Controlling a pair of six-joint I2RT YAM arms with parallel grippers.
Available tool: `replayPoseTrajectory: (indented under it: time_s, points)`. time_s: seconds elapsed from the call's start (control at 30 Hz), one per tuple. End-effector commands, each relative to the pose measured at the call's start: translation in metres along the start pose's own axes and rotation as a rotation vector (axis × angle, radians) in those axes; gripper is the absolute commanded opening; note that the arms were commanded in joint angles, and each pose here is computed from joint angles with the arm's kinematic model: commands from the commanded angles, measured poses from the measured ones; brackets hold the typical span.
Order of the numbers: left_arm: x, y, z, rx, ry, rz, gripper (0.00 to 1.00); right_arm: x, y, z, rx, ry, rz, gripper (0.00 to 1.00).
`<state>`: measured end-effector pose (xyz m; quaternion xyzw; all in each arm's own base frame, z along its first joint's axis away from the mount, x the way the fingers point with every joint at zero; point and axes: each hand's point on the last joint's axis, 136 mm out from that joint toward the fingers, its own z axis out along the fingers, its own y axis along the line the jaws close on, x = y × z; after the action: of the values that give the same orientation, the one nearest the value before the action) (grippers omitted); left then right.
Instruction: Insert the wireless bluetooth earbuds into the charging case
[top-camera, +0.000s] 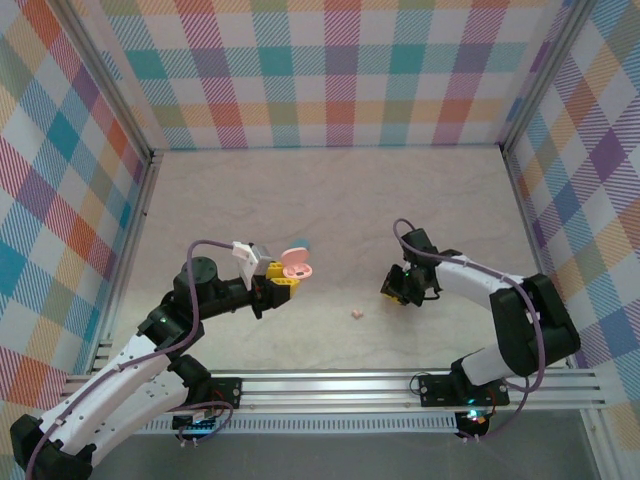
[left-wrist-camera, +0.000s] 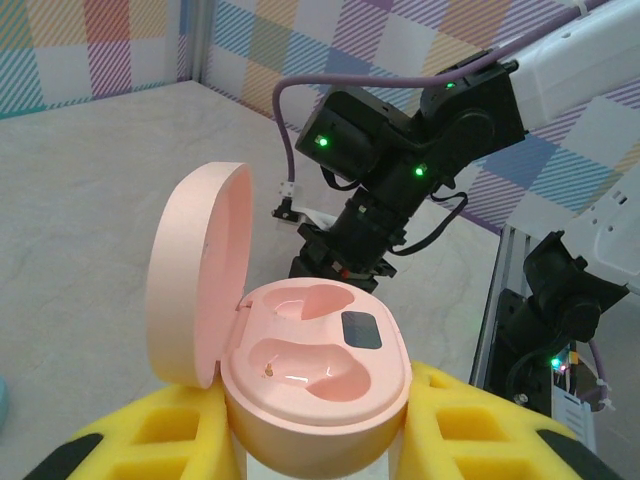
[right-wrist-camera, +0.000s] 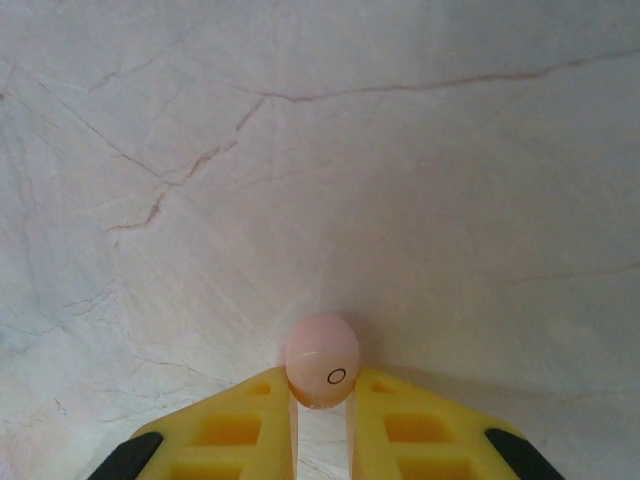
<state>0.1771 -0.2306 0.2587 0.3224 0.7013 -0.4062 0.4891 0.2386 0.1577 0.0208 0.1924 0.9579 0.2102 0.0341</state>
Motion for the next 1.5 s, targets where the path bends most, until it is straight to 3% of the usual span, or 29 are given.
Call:
replayPoseTrajectory:
  time_s: [0.0,0.27,0.87,1.47]
  points:
    - [-0.008,-0.003,-0.001,0.006,-0.021,-0.003,0.22,-0.002,0.002,0.0,0.014,0.019,-0.054,0.19]
    - [-0.006,-0.002,0.001,0.004,-0.011,-0.004,0.23,-0.005,0.01,-0.006,0.009,0.026,-0.109,0.19]
    - [0.002,0.002,0.016,0.024,0.014,-0.026,0.23,-0.011,0.062,-0.089,-0.084,-0.095,-0.456,0.18]
    - [-0.002,0.002,0.027,0.054,0.022,-0.018,0.23,0.035,0.15,-0.17,-0.288,-0.199,-0.92,0.14]
